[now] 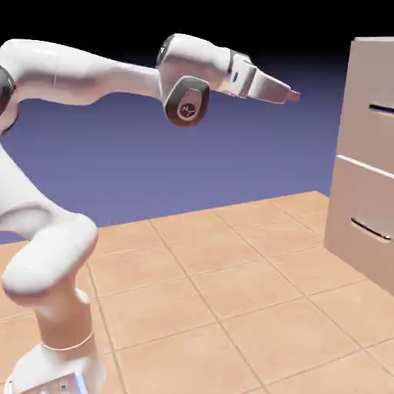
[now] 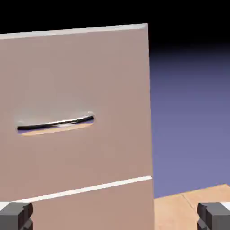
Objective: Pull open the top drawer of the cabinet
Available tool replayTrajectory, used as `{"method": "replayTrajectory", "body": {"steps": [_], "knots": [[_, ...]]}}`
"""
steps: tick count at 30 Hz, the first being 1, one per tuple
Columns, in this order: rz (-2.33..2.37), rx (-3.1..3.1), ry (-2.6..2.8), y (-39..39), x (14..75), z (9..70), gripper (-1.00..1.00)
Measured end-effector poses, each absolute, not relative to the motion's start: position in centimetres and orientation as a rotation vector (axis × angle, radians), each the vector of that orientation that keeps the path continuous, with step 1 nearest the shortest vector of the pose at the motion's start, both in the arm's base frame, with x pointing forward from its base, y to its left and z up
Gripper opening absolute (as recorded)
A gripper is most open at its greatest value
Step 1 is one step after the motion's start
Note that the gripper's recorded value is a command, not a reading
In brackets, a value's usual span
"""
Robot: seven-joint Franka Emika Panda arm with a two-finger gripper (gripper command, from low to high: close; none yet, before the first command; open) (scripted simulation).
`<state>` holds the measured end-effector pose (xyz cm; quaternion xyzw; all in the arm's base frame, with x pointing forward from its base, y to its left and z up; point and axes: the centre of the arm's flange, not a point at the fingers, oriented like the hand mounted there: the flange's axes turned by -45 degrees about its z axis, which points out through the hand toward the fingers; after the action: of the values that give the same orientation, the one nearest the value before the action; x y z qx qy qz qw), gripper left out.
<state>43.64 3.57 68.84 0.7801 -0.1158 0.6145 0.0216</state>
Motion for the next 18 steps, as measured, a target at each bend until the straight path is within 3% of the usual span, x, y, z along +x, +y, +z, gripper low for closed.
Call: {"method": "replayTrajectory", "body": {"steps": [9,18], "knots": [[2.123,2.303,-0.439,8.9,47.0,73.1,0.00],[2.281,2.297,-0.531,13.8,52.4,72.8,0.00]]}}
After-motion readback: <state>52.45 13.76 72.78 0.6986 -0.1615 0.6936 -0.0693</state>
